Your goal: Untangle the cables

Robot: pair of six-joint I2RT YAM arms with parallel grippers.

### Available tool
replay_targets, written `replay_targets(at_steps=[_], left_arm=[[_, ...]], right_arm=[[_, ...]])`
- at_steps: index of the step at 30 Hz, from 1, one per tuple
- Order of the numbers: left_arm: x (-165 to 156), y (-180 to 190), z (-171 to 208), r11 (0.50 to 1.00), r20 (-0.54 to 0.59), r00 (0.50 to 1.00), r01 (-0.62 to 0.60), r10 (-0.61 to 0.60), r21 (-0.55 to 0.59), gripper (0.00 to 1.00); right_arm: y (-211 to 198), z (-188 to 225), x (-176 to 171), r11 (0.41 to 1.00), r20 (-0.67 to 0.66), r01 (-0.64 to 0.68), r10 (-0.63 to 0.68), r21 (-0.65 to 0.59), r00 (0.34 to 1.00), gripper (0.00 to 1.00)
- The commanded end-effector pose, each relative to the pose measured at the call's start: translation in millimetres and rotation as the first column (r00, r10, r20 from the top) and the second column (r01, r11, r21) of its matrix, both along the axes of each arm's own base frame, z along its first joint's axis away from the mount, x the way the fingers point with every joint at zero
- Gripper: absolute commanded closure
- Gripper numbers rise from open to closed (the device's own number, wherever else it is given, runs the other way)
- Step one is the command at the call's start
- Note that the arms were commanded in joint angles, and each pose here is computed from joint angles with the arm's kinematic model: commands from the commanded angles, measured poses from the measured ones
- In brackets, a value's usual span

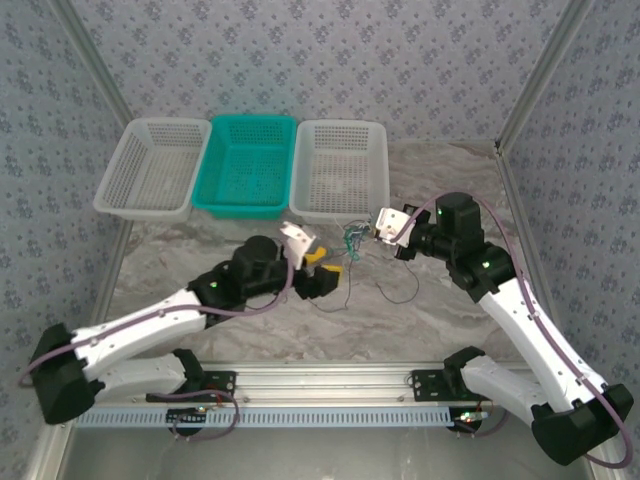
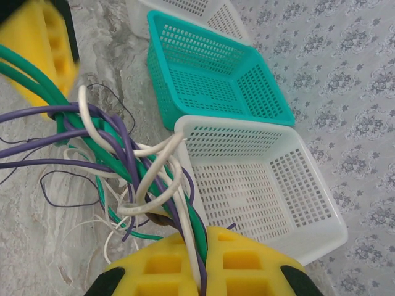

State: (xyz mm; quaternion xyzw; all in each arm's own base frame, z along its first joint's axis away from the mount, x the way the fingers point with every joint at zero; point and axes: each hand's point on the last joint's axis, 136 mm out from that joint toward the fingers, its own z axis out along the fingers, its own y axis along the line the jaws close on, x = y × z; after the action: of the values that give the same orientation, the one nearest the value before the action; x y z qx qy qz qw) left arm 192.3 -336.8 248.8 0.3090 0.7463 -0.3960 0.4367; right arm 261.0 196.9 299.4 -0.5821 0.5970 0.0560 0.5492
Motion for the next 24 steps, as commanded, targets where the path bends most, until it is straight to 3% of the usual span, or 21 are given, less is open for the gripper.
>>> replay_targets(at_steps=[1,6,12,17,20,23,24], left_arm=[[1.2,-29.5,55.6,0.986,0.127,0.991,0.051,-0.03,-0.162,0.3],[10.1,-34.8,54.8,0.98,0.12,0.993,0.008,0.016,-0.198,0.3],[-15.0,-41.7,62.2,0.969,0.142,0.981,0.16,-0.134,-0.188,0.28],[-8.1,-19.3,59.2,0.981,0.13,0.991,0.059,-0.035,-0.184,0.27],[-3.7,-27.5,56.3,0.985,0.108,0.993,0.054,-0.037,-0.161,0.27],[2.2,-38.7,56.4,0.979,0.074,0.997,0.047,-0.033,-0.197,0.32],[8.4,-40.3,54.4,0.98,0.053,0.999,0.015,-0.004,-0.2,0.38]], right_arm=[[4.0,10.1,3.4,0.999,0.011,0.012,-0.012,0.03,1.0,1.0],[6.6,7.6,3.5,0.999,0.003,0.013,-0.013,0.035,1.0,1.0],[2.4,8.4,12.1,0.998,0.02,0.06,-0.06,0.031,0.998,1.0],[3.1,9.9,16.0,0.997,0.022,0.071,-0.072,0.04,0.997,1.0],[5.0,11.7,17.6,0.996,0.02,0.074,-0.075,0.051,0.997,1.0],[5.4,12.5,18.3,0.995,0.022,0.083,-0.084,0.054,0.996,1.0],[5.1,13.1,18.0,0.995,0.025,0.086,-0.087,0.053,0.996,1.0]])
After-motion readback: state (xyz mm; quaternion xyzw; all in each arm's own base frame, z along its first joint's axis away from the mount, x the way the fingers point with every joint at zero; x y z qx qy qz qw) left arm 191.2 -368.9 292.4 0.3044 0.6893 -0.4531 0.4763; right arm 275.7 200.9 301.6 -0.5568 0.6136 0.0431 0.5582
